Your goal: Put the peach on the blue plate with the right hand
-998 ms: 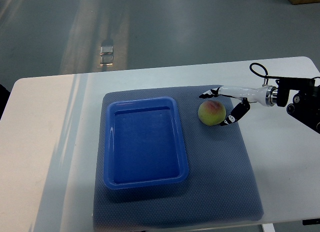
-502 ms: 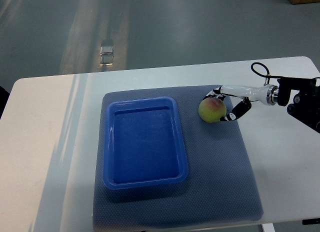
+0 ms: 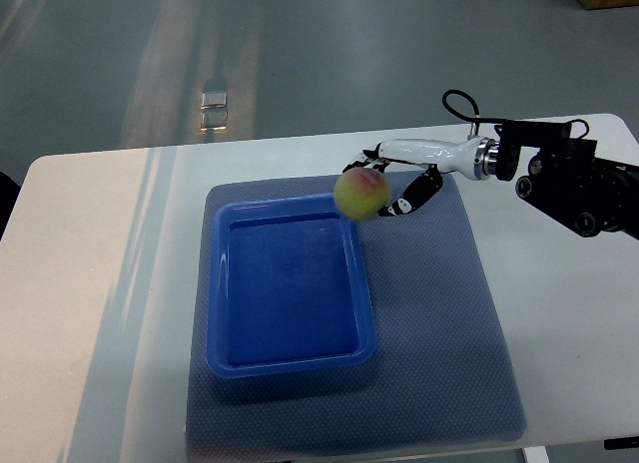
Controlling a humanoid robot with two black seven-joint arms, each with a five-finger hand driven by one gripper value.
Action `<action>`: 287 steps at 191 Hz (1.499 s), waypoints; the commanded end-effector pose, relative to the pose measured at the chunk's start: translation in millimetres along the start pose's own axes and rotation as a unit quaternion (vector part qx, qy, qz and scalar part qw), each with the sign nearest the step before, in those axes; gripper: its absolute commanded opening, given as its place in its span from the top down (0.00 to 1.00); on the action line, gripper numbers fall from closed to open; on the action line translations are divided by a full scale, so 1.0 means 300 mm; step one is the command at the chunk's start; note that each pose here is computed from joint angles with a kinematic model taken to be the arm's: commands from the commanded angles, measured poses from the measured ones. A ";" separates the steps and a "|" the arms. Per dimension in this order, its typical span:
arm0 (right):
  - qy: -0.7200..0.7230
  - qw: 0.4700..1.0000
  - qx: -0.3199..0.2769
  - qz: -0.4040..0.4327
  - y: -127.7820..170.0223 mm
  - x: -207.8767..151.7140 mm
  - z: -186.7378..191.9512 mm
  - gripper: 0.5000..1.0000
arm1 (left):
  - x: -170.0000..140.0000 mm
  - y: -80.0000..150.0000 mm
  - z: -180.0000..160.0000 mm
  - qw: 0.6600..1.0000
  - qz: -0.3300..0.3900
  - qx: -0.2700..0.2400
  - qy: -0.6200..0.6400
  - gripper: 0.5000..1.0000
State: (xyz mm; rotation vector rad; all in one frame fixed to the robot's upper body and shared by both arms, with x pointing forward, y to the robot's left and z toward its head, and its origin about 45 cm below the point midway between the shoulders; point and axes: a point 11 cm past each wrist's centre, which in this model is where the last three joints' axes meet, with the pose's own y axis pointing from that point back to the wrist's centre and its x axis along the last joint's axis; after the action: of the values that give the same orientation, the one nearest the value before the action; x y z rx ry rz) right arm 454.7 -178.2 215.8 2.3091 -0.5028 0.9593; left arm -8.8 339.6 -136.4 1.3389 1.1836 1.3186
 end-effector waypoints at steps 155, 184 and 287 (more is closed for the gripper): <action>0.034 0.993 0.073 -0.092 -0.263 -0.223 -0.249 0.15 | 0.007 -0.001 -0.009 1.000 0.003 0.002 0.001 0.00; 0.029 0.994 0.070 -0.075 -0.249 -0.181 -0.235 0.15 | 0.008 -0.001 -0.009 1.000 0.004 0.002 0.000 0.00; -0.332 0.902 -0.005 0.278 0.026 0.136 0.124 0.18 | 0.007 -0.001 -0.009 1.000 0.003 0.002 0.000 0.00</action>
State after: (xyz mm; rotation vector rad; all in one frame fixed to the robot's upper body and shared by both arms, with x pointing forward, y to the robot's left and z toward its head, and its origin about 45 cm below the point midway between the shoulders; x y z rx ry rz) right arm 487.1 -184.0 230.3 2.5470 -1.2172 0.5190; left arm -11.1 341.8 -136.2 1.3466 1.1829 1.3219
